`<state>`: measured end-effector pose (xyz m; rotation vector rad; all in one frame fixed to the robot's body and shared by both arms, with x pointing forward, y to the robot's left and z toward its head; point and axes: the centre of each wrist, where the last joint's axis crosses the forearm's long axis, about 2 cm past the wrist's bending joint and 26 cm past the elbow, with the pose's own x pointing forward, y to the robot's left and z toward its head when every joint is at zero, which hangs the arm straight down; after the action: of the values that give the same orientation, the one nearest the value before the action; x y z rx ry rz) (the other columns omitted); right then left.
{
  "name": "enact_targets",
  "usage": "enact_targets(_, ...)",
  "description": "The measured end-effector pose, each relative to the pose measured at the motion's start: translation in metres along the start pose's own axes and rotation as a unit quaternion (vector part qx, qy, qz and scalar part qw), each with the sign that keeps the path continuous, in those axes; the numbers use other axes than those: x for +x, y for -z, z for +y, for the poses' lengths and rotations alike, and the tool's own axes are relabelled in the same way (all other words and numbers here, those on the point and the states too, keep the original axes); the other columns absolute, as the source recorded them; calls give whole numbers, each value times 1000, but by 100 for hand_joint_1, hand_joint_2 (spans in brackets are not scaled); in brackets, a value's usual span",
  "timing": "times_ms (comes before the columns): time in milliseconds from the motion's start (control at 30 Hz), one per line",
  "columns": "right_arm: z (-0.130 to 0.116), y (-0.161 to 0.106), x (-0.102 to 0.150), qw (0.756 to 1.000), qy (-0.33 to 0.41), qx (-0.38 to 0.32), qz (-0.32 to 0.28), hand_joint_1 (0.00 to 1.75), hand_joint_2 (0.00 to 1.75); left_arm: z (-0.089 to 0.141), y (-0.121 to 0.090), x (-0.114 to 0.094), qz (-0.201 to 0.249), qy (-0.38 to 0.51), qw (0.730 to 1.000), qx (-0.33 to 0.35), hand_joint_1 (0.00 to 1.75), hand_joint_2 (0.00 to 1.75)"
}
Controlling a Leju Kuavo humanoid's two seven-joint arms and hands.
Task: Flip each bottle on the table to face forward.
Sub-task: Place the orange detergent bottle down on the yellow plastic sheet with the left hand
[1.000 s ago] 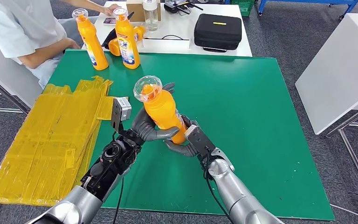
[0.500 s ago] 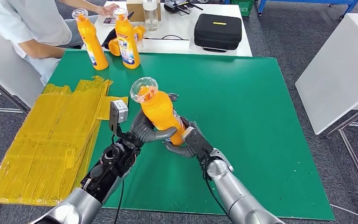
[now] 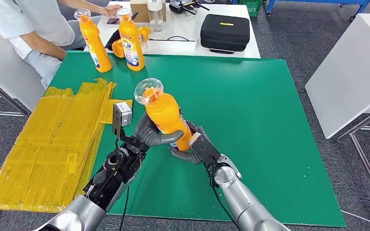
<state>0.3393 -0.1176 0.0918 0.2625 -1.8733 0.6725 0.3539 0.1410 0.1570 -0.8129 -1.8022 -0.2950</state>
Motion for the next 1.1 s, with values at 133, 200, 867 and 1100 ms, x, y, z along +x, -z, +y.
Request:
enact_targets(133, 0, -2, 1, 1000, 1, -3, -3, 175, 175, 0, -1, -1, -5, 15, 1000, 6, 175, 175)
enact_targets(200, -1, -2, 2, 1000, 2, -5, -6, 90, 175, -1, -1, -1, -9, 30, 999, 12, 175, 175)
enact_targets(867, -26, -48, 41, 987, 18, -127, -93, 0, 175, 91, -1, 39, 32, 733, 656, 179, 175, 175)
enact_targets(1100, -41, -59, 56, 977, 38, -163, -130, 0, 175, 129, -20, 44, 101, 847, 493, 173, 175, 175)
